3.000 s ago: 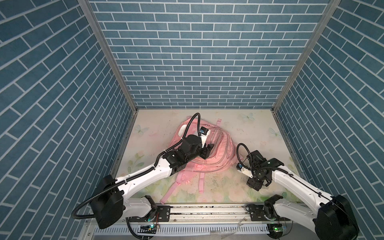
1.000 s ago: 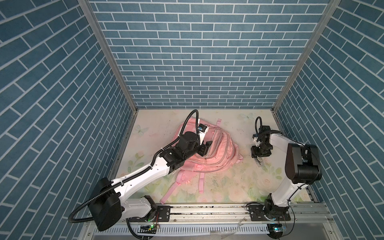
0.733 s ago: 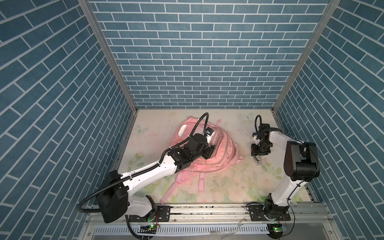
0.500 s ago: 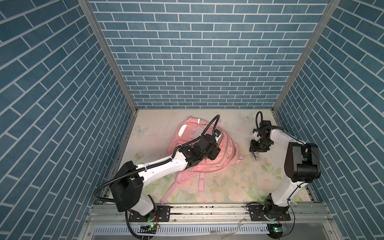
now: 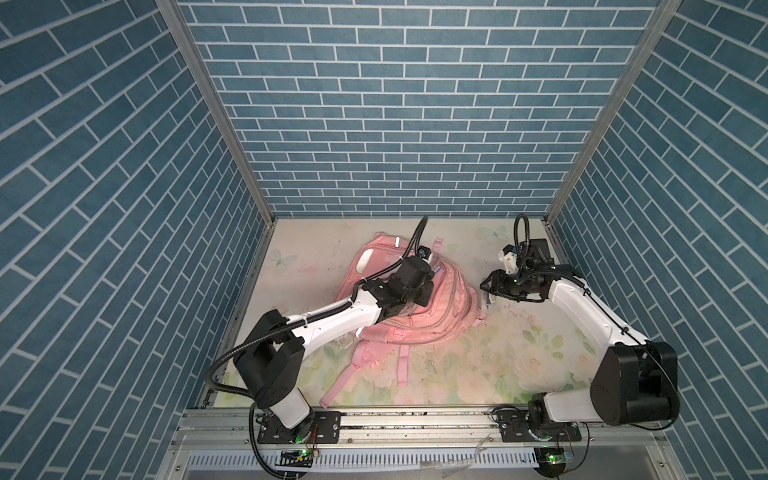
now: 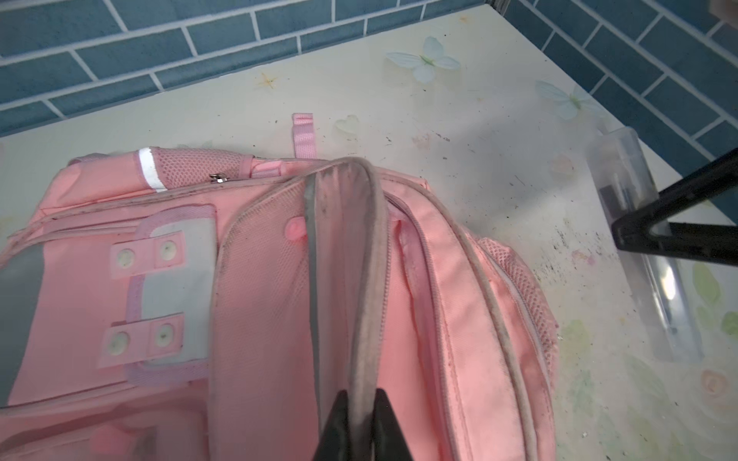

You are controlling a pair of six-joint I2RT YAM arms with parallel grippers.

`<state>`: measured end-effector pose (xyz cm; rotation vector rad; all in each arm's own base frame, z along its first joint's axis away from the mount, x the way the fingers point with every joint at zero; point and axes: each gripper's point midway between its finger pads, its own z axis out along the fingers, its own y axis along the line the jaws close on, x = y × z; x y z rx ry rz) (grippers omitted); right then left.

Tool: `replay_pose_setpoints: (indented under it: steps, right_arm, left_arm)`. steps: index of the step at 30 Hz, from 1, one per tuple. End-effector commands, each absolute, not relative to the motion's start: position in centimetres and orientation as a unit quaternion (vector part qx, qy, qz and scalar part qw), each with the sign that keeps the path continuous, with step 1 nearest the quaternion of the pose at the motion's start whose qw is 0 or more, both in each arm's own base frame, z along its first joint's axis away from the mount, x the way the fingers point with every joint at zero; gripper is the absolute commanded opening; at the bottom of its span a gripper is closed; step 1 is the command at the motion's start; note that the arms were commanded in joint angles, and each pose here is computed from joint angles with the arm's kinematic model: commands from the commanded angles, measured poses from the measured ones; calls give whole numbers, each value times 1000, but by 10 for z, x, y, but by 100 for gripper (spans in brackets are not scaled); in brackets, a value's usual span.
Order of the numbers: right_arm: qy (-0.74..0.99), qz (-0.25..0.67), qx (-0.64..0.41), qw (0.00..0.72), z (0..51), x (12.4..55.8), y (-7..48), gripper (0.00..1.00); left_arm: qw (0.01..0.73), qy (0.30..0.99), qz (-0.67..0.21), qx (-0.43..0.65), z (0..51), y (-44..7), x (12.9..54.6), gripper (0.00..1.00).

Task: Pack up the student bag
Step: 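Carry the clear case into the compartment with right while left holds flap, then release the clear case inside the bag and withdraw the right gripper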

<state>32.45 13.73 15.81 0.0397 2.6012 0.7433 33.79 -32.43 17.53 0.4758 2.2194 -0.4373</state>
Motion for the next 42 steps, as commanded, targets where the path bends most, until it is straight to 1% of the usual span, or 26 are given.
replay_pose_setpoints:
  steps: [1, 3, 6, 11, 15, 18, 20, 22, 25, 26, 27, 28, 33, 36, 38, 40, 42]
  right_arm:
    - [891, 372, 65, 252, 198, 332, 176, 29]
    - [862, 424, 82, 266, 213, 332, 201, 29]
    - [836, 469, 107, 265, 225, 330, 230, 29]
    - [805, 502, 124, 290, 243, 327, 265, 30]
    - [793, 520, 154, 278, 230, 327, 281, 30]
    - [802, 513, 155, 264, 215, 325, 292, 31]
    - [808, 507, 153, 257, 206, 321, 299, 34]
    - [821, 487, 151, 258, 195, 318, 303, 43]
    - [832, 474, 146, 248, 181, 315, 307, 53]
    - [834, 472, 147, 246, 178, 315, 307, 55]
    - [834, 469, 145, 252, 180, 316, 306, 61]
    - [836, 462, 143, 258, 180, 316, 304, 64]
    - [856, 419, 111, 282, 187, 317, 296, 64]
    - [857, 409, 106, 295, 189, 314, 288, 59]
    - [852, 399, 103, 322, 199, 314, 278, 55]
    - [854, 372, 91, 352, 209, 315, 266, 54]
    - [864, 330, 74, 373, 211, 316, 251, 56]
  left_arm:
    - [419, 872, -205, 149, 192, -318, 344, 7]
    - [426, 865, -223, 142, 198, -318, 342, 6]
    - [438, 855, -245, 130, 209, -318, 339, 6]
    - [456, 840, -270, 116, 224, -314, 338, 4]
    - [462, 836, -273, 111, 230, -309, 337, 4]
    - [469, 832, -276, 106, 235, -305, 335, 4]
    - [473, 830, -278, 101, 237, -301, 335, 4]
    - [476, 827, -283, 95, 239, -299, 336, 5]
    - [478, 824, -290, 94, 242, -298, 335, 4]
    - [478, 824, -291, 94, 243, -298, 335, 4]
    - [477, 824, -291, 96, 243, -299, 335, 5]
    - [477, 824, -291, 95, 243, -298, 334, 5]
    - [474, 821, -301, 102, 245, -300, 334, 6]
    - [471, 819, -308, 110, 247, -304, 332, 7]
    - [469, 818, -312, 113, 248, -306, 331, 6]
    - [466, 819, -316, 113, 247, -307, 329, 7]
    - [464, 817, -322, 112, 245, -312, 327, 8]
